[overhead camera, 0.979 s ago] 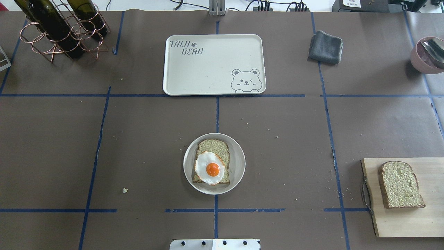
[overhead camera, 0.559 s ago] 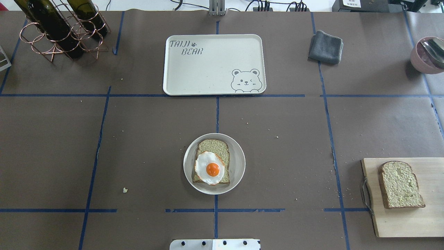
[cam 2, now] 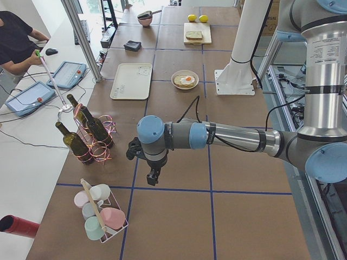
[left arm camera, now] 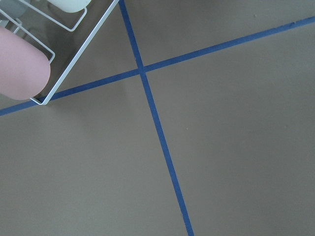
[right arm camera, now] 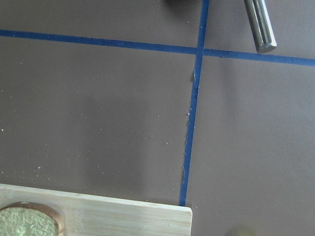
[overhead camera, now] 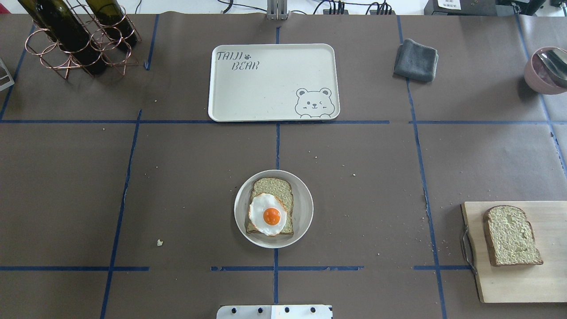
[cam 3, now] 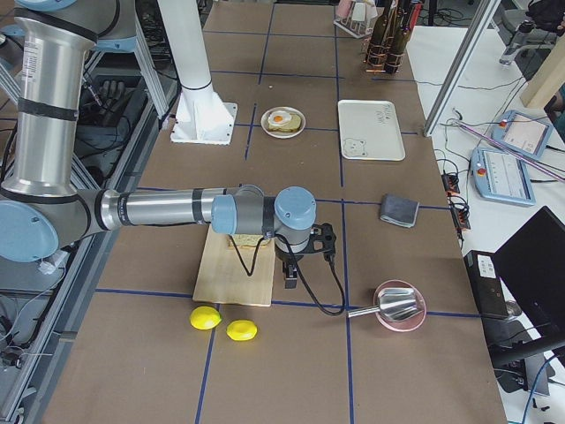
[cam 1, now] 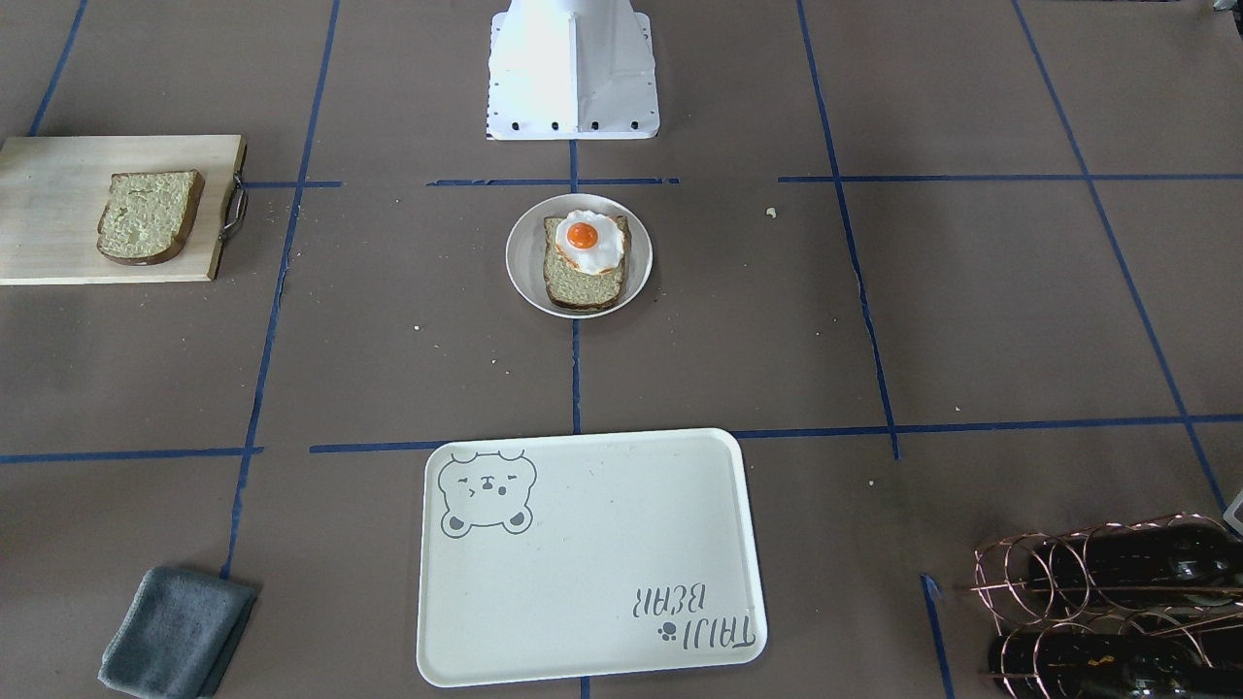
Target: Make sandwich and place on tray
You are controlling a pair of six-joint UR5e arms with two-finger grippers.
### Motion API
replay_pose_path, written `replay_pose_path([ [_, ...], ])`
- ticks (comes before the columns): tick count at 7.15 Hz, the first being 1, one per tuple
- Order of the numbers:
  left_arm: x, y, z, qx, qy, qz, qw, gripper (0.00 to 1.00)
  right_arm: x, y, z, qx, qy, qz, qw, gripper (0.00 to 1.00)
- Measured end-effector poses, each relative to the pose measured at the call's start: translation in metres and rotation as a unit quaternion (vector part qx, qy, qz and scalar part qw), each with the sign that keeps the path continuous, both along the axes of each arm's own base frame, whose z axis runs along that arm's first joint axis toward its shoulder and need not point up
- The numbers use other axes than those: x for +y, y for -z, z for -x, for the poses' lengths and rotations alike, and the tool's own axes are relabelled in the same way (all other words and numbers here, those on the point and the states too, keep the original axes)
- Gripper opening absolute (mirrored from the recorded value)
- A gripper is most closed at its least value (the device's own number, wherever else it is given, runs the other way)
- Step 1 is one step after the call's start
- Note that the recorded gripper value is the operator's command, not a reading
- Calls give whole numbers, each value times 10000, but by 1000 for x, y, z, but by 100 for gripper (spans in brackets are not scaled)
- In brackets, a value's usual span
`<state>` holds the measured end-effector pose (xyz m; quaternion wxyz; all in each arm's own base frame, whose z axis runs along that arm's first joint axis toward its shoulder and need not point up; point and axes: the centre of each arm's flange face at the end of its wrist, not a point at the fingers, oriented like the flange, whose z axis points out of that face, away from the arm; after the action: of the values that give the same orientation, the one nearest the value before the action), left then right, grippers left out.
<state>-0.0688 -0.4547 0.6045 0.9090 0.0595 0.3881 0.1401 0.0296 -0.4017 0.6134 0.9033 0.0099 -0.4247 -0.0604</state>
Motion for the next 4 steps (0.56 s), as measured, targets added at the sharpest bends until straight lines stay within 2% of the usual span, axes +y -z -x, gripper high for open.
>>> replay_pose_path([
  [1, -1, 1, -1, 35, -7, -62, 10000, 100, 13, 0, 18, -246, 60, -80, 9996, 100],
  [2, -2, 3, -1, 83, -10, -162, 9998, 100, 22, 2, 44, -358, -19, 60, 9993, 99],
  [4, -4, 5, -4, 228, -8, -303, 9993, 100, 47, 11, 116, -310, -372, 419, 9979, 95],
])
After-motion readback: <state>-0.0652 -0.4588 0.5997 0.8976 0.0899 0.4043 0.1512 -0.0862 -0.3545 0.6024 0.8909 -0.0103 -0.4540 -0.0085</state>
